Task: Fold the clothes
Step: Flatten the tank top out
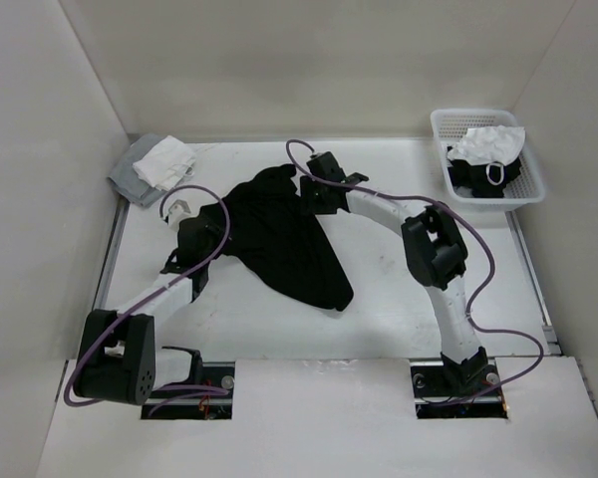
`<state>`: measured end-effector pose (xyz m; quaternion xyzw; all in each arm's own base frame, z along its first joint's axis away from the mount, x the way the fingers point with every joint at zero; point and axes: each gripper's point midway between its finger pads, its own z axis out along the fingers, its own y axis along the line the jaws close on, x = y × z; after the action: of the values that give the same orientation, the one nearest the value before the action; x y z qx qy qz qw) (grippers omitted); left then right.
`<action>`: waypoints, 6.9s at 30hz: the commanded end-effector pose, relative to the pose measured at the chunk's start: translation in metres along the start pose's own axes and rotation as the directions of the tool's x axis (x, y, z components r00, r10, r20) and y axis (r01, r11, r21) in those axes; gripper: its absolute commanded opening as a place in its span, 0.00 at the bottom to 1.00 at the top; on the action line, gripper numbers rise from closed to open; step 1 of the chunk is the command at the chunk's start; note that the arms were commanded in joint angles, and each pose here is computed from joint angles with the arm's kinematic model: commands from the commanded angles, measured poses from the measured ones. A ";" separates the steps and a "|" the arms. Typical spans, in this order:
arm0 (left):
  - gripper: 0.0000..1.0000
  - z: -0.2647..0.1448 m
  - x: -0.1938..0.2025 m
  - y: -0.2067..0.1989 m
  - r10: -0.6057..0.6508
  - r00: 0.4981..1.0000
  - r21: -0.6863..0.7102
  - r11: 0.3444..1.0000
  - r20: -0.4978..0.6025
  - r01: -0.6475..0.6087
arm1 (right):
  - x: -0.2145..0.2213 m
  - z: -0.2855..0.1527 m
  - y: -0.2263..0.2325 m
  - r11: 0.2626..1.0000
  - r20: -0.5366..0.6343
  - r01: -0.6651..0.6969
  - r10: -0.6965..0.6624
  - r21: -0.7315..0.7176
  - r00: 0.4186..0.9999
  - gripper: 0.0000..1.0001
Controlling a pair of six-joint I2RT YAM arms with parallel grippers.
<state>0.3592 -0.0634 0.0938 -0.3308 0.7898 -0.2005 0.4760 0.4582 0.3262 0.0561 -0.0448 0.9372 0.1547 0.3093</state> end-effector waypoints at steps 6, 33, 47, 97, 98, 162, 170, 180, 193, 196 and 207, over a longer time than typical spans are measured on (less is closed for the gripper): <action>0.53 -0.018 -0.022 0.046 -0.044 0.987 -0.141 0.988 0.157 0.066 | -0.013 0.000 -0.010 0.999 -0.015 -0.005 0.006 0.034 1.000 0.58; 0.01 0.061 -0.074 -0.029 -0.158 0.974 0.063 0.987 0.161 0.150 | -0.036 -0.015 0.017 0.994 0.066 -0.011 0.019 -0.109 0.998 0.02; 0.00 -0.207 -0.145 -0.129 -0.170 0.905 0.476 0.879 0.390 -0.040 | 0.004 -0.306 0.028 0.958 0.478 0.062 0.083 -0.280 0.874 0.03; 0.40 -0.010 0.018 0.050 0.071 0.997 -0.179 0.982 0.041 -0.063 | -0.035 -0.023 -0.126 0.935 0.140 -0.350 0.354 -0.054 0.925 0.47; 0.42 -0.012 0.020 0.053 0.064 0.998 -0.179 0.982 0.023 -0.059 | -0.035 -0.020 -0.127 0.933 0.136 -0.356 0.360 -0.053 0.923 0.47; 0.01 -0.052 -0.049 -0.018 -0.150 0.979 0.154 0.980 0.140 0.129 | 0.114 -0.180 -0.025 0.963 0.059 -0.165 0.181 -0.211 0.982 0.05; 0.01 -0.065 -0.062 -0.025 -0.149 0.972 0.173 0.978 0.184 0.117 | 0.191 -0.247 -0.002 0.900 -0.059 -0.205 0.198 -0.384 0.978 0.16; 0.02 -0.058 -0.055 -0.019 -0.132 0.977 0.148 0.983 0.168 0.107 | 0.147 -0.157 -0.085 0.959 0.055 -0.280 0.282 -0.042 0.958 0.61; 0.02 -0.055 -0.030 -0.017 -0.101 0.988 0.140 0.987 0.117 0.084 | 0.013 -0.070 -0.113 0.926 0.181 -0.377 0.367 0.028 0.913 0.04; 0.02 -0.055 -0.023 -0.015 -0.090 0.990 0.135 0.988 0.105 0.075 | -0.051 -0.071 -0.129 0.905 0.292 -0.425 0.404 0.010 0.867 0.27; 0.02 -0.058 0.003 -0.005 -0.046 0.997 0.132 0.990 0.064 0.037 | 0.112 -0.143 -0.106 0.927 0.193 -0.375 0.370 -0.012 0.909 0.26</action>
<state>0.3084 -0.0631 0.1113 -0.3416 0.7602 -0.2401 0.4977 0.3457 0.1692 0.0854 0.1632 0.8887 0.1935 0.3822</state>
